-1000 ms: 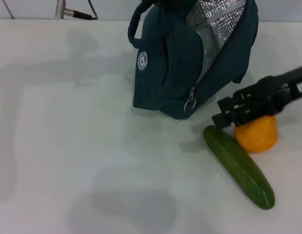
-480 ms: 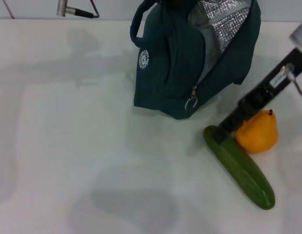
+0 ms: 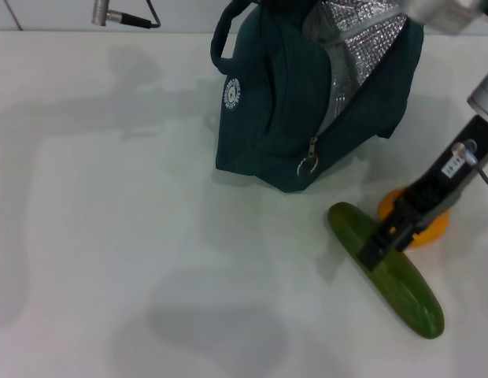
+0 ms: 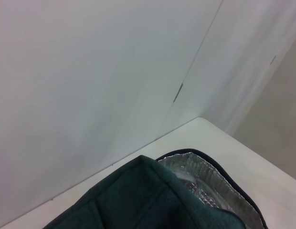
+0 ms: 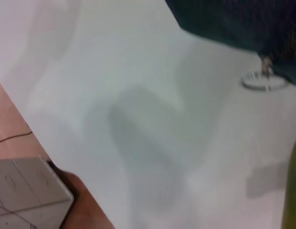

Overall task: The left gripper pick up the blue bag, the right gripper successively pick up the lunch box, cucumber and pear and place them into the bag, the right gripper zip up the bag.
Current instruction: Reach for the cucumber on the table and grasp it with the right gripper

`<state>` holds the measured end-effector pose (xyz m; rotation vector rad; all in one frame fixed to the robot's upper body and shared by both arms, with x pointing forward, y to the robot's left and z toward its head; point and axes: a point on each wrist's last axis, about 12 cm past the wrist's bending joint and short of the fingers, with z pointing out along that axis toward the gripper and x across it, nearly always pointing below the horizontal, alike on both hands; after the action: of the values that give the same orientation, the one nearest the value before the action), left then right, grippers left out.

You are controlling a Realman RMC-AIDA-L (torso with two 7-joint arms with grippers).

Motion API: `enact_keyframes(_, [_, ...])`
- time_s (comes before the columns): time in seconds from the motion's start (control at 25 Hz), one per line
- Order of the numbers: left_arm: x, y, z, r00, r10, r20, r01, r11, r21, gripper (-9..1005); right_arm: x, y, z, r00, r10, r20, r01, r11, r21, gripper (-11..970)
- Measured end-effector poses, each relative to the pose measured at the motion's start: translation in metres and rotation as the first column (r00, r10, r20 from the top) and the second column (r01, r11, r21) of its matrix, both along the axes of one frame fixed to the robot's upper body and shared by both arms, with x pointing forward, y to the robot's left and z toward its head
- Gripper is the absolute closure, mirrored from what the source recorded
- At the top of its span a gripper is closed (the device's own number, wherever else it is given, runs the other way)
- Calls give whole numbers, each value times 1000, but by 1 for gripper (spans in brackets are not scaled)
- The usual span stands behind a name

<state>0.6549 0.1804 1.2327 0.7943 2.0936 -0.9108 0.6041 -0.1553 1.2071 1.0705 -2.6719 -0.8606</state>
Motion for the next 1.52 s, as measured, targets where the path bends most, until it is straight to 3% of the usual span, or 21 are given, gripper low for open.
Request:
enact_keyframes(0.56, [2,-3,1,1000,1,18,-1,1000,1,959,2,-4,-18,999,1,38,7,978,-208,171])
enact_keyframes(0.96, [3,-6,1,999,2,35,-2,1000,3,960,3,3,-41,996,19,87,3,969,-249,180])
enact_keyframes(1.52, [3,-9,1,999,-12,43,11,1000,4,960,8,19,-52,984,52,170,-9,970,-243,193])
